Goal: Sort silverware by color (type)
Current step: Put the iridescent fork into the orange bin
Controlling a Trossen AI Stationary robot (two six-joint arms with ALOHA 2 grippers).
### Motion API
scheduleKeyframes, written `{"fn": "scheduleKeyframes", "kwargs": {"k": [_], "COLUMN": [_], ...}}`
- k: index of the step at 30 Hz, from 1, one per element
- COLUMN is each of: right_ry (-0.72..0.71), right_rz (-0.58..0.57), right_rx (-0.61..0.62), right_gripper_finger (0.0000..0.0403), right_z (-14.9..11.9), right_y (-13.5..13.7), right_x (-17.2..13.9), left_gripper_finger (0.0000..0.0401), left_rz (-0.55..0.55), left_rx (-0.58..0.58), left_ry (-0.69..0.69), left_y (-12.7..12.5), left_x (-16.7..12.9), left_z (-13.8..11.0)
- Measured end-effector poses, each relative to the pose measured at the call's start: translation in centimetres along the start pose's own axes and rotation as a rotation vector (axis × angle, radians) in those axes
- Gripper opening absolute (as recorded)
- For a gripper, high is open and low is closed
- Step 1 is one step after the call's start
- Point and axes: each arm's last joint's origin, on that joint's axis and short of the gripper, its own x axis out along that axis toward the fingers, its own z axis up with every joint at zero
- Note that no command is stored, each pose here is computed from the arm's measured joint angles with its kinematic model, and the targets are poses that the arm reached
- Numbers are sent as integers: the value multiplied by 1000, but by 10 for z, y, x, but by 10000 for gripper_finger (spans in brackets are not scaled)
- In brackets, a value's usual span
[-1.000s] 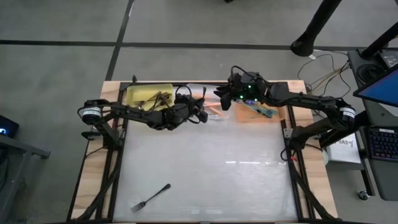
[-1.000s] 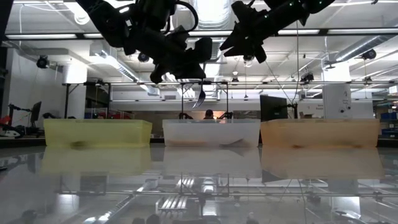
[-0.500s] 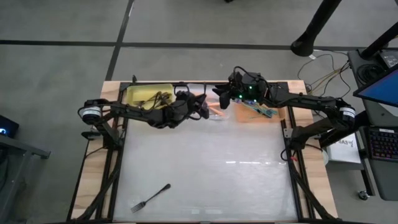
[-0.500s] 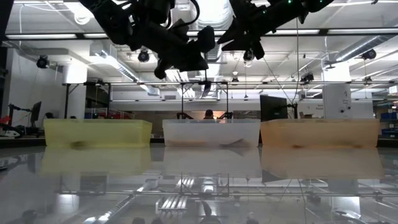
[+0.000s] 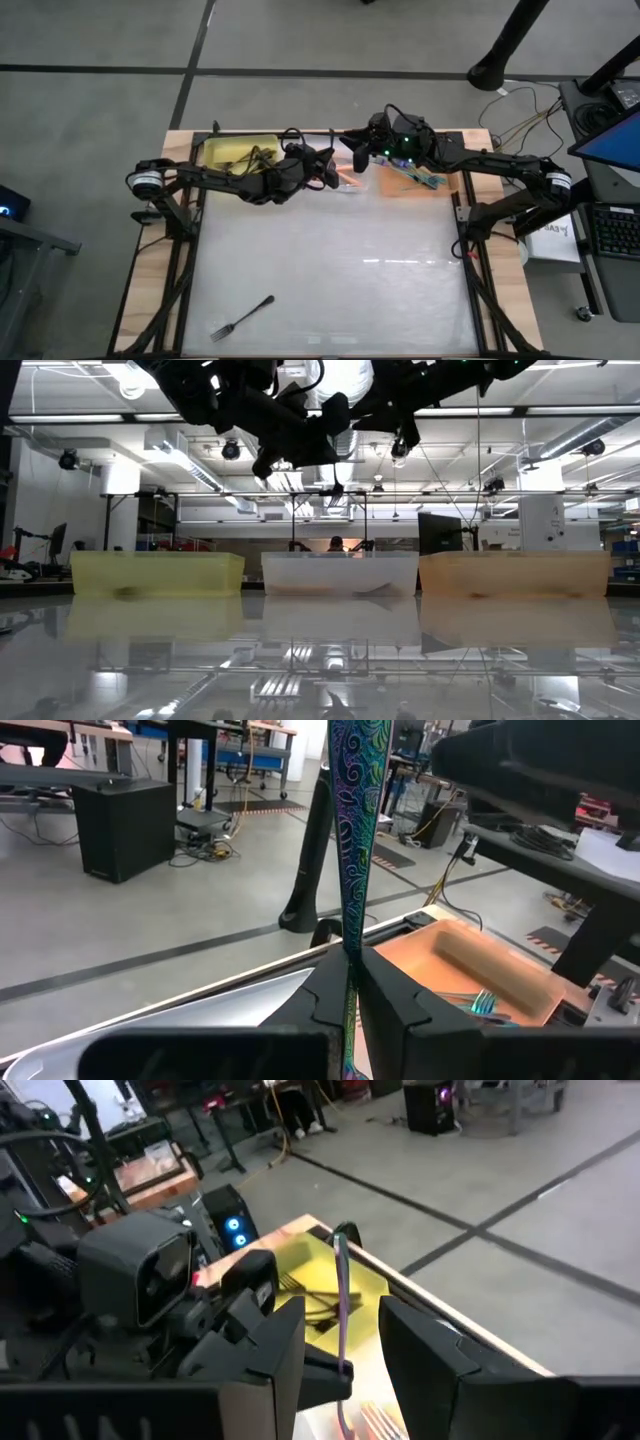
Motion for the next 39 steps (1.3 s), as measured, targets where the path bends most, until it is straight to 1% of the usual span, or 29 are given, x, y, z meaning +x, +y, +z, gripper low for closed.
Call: {"fn": "scheduleKeyframes", "kwargs": {"k": [6,8,16,30,34,39], "right_ry": [-49,-46,-56,-68,-83,-94], "right_rz": [-3,-4,1,4,7,13], "right_rx": [-11,-11,-18,-30,-35,-35], "right_gripper_finger": [121,121,121,118,95,45], "right_z": [3,0,-9,-13,-11,-12], "right_y": [0,0,-3,-4,-4,-4], "right_x": [4,8,25,33,33,35], "left_gripper_finger": [0,0,0,0,0,0], "left_rz": [-8,-14,-12,-36,-56,-69], "left_rx": [-25,-39,-30,-33,-33,-33], "left_ry": [-8,-16,0,5,12,16], "left_y": [-1,-1,-1,-2,-2,-3], "left_x": [0,0,0,0,0,0], "left_z": [1,2,0,0,0,0]}}
